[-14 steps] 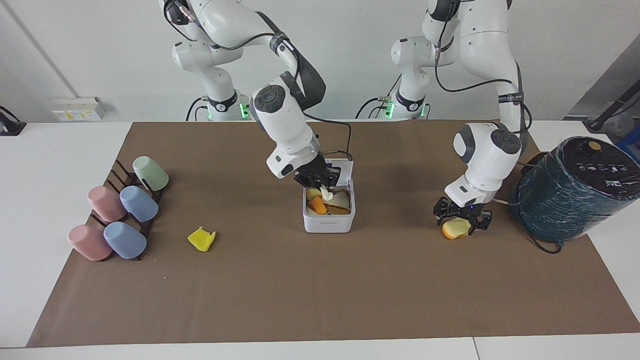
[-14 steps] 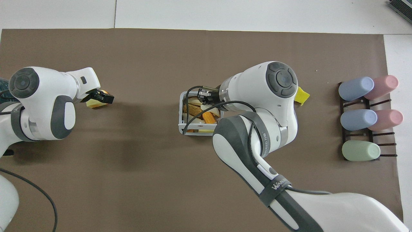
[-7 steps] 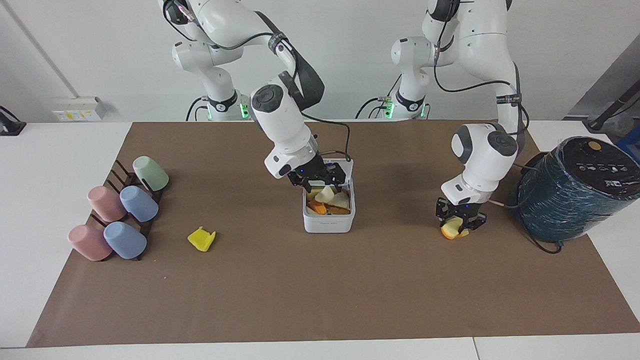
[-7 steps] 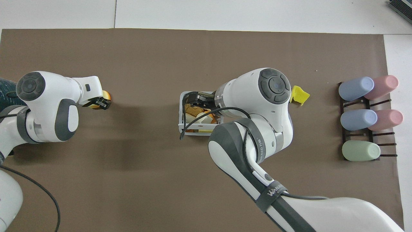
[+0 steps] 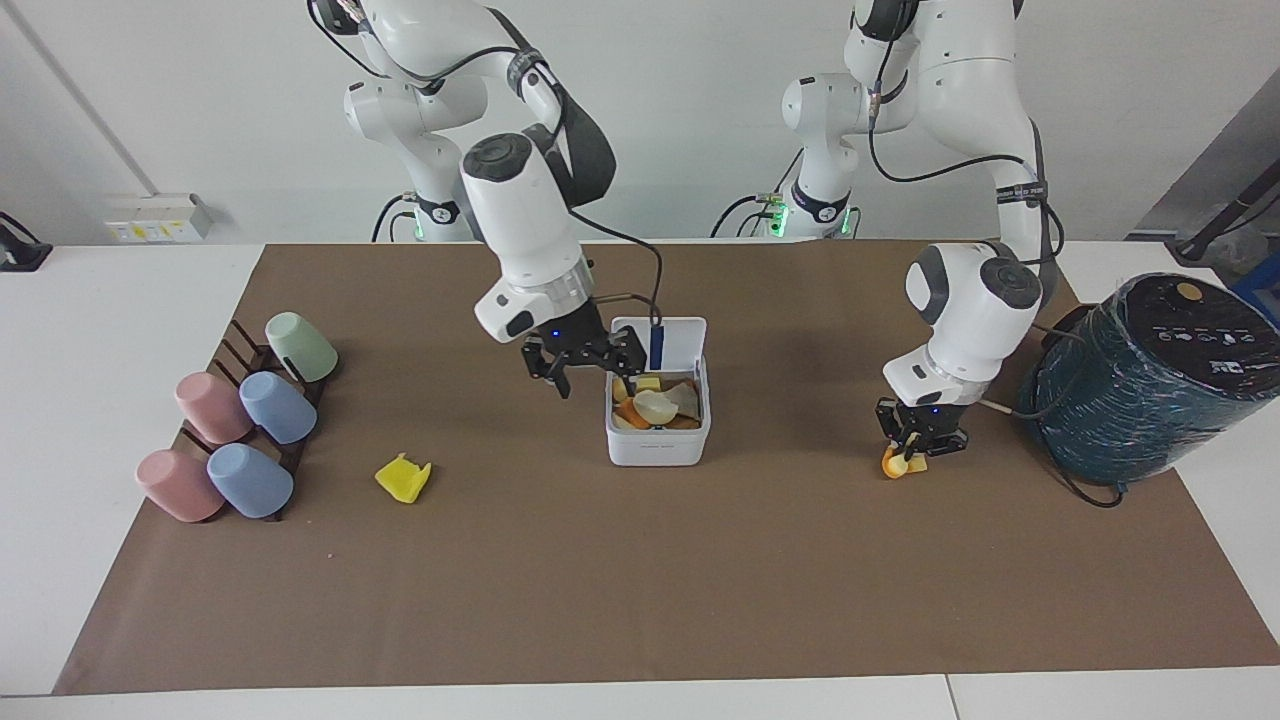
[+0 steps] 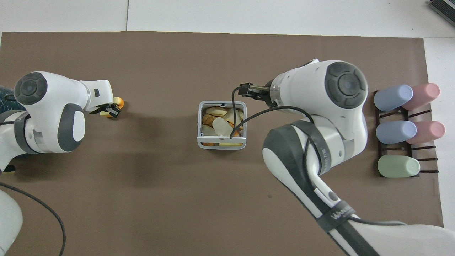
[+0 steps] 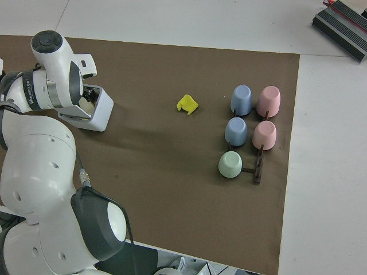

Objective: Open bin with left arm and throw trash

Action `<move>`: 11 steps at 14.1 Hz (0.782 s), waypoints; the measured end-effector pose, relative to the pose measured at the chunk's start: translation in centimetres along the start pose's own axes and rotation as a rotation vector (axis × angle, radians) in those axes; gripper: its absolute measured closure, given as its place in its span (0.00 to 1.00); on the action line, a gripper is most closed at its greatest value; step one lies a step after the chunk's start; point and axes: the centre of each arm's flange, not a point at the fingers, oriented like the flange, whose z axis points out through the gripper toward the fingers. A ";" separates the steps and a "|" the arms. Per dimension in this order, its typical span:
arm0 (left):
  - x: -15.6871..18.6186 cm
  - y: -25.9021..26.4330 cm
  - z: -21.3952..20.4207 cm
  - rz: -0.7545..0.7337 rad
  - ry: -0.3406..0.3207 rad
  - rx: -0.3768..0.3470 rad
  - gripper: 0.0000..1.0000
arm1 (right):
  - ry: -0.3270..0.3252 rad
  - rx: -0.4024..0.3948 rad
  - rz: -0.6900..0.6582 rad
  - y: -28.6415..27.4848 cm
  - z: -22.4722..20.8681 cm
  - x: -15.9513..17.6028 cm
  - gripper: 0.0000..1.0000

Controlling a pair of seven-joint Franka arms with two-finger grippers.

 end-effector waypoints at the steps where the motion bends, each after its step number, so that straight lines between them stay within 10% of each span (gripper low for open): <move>1: 0.7 0.5 -0.8 0.013 0.013 0.002 0.93 | 0.015 -0.013 -0.048 3.0 -0.6 1.6 0.00; 11: 8.4 10.3 -7.6 0.008 0.120 -0.170 0.93 | -0.020 -0.096 -0.355 22.1 9.4 2.9 0.00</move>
